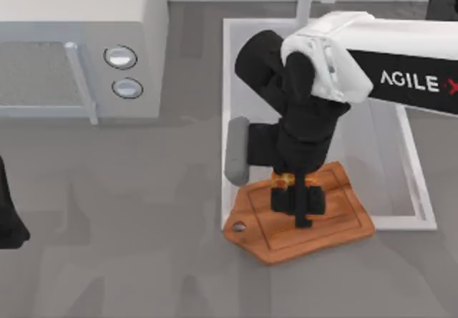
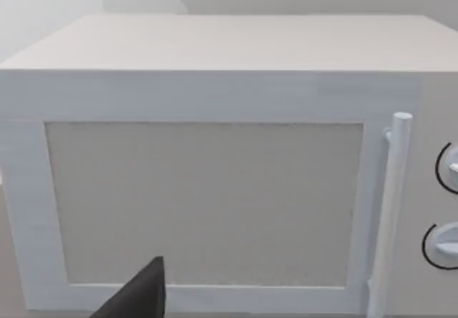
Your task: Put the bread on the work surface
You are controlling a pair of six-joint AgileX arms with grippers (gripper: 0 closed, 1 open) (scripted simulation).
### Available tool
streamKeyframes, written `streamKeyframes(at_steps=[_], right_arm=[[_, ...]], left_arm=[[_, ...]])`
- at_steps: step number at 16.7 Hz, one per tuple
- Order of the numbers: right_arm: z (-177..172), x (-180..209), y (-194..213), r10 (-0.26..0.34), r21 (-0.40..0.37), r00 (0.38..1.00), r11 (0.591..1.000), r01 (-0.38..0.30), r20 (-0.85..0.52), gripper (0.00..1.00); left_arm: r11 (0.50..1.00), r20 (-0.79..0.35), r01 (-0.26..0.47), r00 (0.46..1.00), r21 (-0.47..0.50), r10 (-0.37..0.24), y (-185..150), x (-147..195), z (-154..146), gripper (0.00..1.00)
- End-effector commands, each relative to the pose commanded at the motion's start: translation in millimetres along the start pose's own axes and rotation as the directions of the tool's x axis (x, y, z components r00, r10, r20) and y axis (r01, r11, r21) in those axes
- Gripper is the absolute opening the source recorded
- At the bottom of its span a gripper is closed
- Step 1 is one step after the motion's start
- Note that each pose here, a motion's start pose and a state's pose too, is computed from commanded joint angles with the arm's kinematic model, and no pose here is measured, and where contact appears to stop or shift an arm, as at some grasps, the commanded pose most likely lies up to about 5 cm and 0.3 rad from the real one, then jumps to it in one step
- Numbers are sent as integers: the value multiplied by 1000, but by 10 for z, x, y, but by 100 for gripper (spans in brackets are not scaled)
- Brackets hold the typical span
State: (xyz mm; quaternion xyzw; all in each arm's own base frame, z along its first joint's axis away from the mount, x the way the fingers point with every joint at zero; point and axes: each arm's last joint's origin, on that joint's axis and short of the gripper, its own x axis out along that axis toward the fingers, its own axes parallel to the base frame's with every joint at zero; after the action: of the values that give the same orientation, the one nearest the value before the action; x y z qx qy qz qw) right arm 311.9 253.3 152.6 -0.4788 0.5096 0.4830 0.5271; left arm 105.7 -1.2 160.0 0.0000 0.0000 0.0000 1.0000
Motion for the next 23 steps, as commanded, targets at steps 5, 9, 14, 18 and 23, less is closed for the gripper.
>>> streamKeyframes(at_steps=[5,9,14,18,23], right_arm=[[-11,126,12,18,0,1000,1000,-18,-17,0],[-11,126,12,18,0,1000,1000,-18,-17,15],[-11,126,12,18,0,1000,1000,-18,-17,53],[-11,126,12,18,0,1000,1000,-18,-17,83],[-11,126,12,18,0,1000,1000,-18,-17,100]], left_arm=[[1000,0,0,1000,0,0,0,0,0,100],[1000,0,0,1000,0,0,0,0,0,100],[1000,0,0,1000,0,0,0,0,0,100],[1000,0,0,1000,0,0,0,0,0,100],[1000,0,0,1000,0,0,0,0,0,100]])
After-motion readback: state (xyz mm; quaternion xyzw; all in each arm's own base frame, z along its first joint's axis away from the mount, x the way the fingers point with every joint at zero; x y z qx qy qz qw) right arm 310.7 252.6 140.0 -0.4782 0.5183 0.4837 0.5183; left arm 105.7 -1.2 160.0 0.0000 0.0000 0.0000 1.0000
